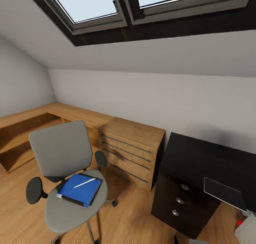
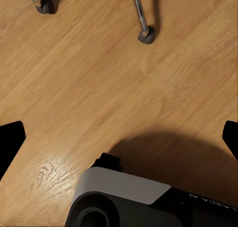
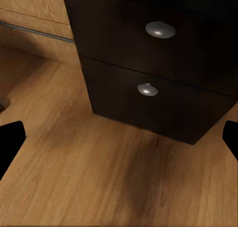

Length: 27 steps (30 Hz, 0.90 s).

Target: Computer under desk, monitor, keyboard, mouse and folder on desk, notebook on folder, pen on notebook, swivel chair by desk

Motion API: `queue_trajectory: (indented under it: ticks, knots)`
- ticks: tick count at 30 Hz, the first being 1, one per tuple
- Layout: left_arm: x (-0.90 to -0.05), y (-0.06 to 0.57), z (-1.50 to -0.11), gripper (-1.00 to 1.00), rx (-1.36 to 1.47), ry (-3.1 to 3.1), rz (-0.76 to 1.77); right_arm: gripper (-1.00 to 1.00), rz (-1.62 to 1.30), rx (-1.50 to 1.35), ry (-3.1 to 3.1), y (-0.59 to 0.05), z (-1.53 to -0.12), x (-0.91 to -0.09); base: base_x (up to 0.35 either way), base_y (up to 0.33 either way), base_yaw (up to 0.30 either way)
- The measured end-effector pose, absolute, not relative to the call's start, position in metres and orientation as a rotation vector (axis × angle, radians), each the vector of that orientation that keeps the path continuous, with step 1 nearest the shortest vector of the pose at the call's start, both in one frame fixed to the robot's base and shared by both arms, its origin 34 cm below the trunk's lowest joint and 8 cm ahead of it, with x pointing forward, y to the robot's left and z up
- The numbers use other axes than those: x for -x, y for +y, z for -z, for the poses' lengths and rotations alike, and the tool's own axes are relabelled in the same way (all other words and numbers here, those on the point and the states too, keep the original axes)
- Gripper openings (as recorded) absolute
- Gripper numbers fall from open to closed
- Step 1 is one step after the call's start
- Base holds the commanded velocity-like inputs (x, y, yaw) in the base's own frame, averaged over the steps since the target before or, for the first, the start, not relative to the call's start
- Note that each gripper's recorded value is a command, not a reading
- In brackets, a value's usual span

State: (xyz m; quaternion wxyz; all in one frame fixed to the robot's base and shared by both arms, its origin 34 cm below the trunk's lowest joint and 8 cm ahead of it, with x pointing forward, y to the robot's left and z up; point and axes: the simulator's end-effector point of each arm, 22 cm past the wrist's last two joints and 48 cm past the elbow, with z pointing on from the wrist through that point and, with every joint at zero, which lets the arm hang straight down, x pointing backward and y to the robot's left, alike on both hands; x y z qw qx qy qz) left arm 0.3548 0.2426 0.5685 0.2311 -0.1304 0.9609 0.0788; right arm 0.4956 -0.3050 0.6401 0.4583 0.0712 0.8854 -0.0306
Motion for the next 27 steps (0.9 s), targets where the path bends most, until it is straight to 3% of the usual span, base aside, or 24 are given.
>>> queue_trajectory:
  ticks: [7,27]
  knots:
    - [-0.3532,0.2449,-0.5676,1.0,0.376,2.645,-0.221,1.0,0.078,-0.176,2.184,-0.3051,-0.6389,-0.4944,-0.143,0.124,0.123]
    - [-0.3527,0.2456,-0.5676,1.0,0.38,2.645,-0.223,1.0,0.09,-0.185,2.184,-0.3067,-0.639,-0.4942,-0.003,0.002,0.273]
